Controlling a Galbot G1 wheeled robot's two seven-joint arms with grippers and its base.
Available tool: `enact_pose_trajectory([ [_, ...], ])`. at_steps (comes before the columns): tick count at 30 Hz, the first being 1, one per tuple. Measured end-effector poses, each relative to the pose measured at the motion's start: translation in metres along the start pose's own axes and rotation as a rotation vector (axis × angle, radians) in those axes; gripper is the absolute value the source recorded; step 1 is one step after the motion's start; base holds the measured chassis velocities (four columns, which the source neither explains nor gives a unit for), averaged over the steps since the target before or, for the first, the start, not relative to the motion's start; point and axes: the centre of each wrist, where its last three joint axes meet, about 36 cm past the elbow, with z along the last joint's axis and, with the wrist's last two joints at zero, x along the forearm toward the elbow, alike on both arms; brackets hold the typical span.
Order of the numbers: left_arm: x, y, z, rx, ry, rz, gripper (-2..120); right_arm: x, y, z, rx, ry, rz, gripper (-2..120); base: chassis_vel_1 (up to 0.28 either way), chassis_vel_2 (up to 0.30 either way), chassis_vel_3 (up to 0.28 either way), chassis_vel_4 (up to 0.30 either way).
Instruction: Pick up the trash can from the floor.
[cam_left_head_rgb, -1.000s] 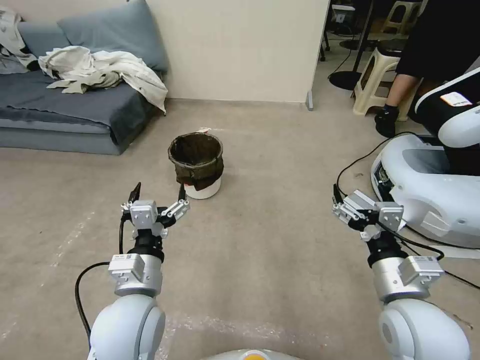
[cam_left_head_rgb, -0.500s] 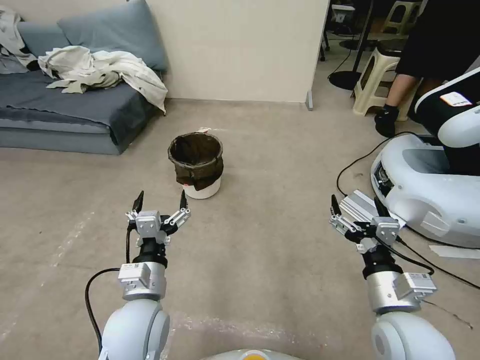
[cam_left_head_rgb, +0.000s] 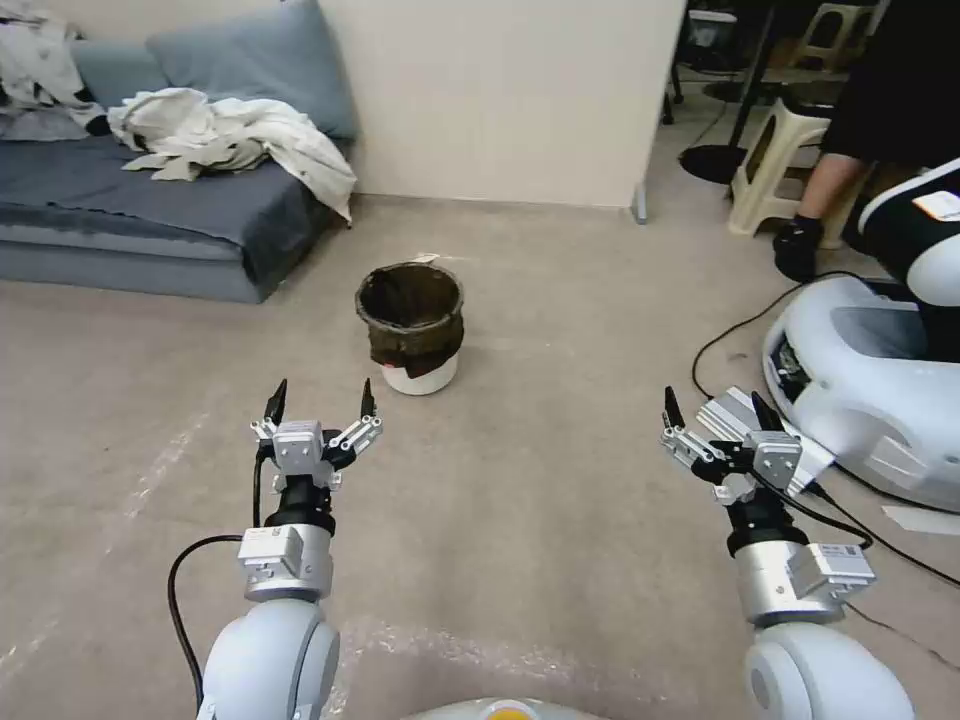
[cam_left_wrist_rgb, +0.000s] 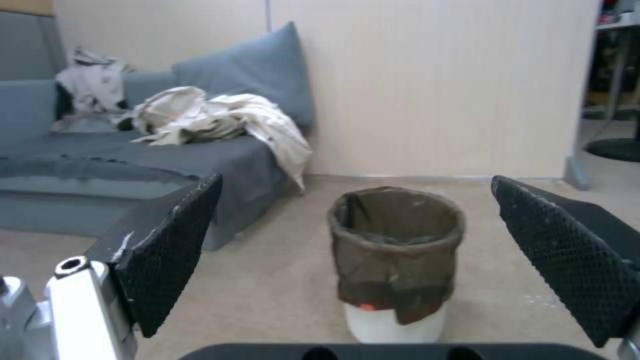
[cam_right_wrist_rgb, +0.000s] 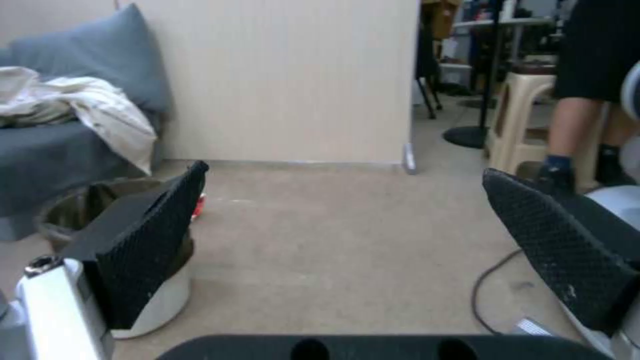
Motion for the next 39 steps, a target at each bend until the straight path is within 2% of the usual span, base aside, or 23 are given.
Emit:
enact_pose_trajectory([
  [11, -0.0010, 0.0007, 0.0048, 0.001, -0.012, -0.002, 100, 0.0002, 0.0013, -0.0016, 0.009, 0.004, -0.005, 100, 0.090, 0.088, 0.079, 0.068],
  [22, -0.0017, 0.0015, 0.0047, 0.002, -0.013, 0.000, 100, 0.0001, 0.0016, -0.0027, 0.013, 0.006, -0.011, 100, 0.000, 0.000, 0.000, 0.000],
  [39, -0.0023, 0.0014, 0.0043, 0.008, -0.011, 0.004, 100, 0.0008, 0.0028, -0.0031, 0.017, 0.008, -0.015, 100, -0.081, 0.078, 0.080, -0.078],
])
